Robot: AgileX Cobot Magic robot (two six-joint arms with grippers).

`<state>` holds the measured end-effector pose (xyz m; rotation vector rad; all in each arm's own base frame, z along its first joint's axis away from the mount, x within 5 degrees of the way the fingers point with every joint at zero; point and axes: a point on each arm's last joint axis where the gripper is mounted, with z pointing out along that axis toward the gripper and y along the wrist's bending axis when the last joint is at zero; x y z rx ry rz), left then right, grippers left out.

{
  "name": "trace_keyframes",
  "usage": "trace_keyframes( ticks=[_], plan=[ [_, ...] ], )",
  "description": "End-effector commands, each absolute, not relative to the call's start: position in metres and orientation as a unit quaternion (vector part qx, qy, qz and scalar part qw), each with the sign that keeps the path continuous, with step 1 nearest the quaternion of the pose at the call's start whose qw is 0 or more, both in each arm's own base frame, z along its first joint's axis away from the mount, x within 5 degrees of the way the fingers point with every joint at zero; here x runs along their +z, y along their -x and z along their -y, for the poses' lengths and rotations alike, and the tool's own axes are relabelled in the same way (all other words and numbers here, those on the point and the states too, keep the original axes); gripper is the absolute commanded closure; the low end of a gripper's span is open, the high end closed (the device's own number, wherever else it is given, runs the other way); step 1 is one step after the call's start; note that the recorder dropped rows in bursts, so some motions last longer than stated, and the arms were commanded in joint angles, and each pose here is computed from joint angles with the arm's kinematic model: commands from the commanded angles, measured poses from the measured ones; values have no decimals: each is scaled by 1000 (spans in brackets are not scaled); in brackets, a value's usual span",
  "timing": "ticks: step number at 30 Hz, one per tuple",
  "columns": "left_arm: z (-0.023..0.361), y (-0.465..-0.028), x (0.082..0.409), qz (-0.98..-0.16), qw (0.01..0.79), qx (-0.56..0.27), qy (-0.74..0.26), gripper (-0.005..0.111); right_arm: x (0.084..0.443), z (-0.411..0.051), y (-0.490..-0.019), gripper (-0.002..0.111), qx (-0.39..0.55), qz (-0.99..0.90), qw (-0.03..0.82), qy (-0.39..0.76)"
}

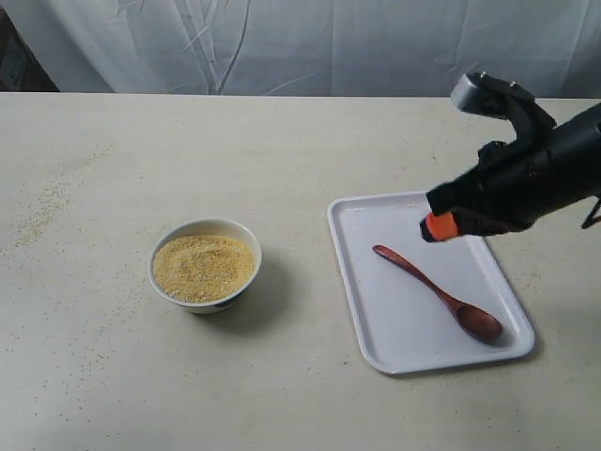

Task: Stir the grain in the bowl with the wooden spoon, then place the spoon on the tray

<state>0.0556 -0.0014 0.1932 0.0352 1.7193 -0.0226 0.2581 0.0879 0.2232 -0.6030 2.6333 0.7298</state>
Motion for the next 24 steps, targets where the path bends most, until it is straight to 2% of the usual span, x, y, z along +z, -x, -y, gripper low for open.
trace_keyframes(
  ticks=[1, 4, 6, 12, 16, 24],
  plan=[
    [1, -56, 192, -756, 655, -11, -14, 107, 236, -45, -242, 108, 46, -979, 146, 134],
    [1, -56, 192, -756, 655, -11, -14, 107, 252, -12, -228, 108, -84, -980, 176, 26],
    [1, -56, 192, -756, 655, -11, -14, 107, 265, -4, -212, 108, -110, -969, 220, 0],
    [1, -56, 192, -756, 655, -11, -14, 107, 287, -1, -146, 108, -58, -908, 416, 2],
    [1, -56, 192, -756, 655, -11, -14, 107, 288, 3, -96, 108, -27, -849, 528, -4],
    [1, -56, 192, -756, 655, -11, -14, 107, 272, 14, -40, 108, -48, -772, 634, -7]
  ],
)
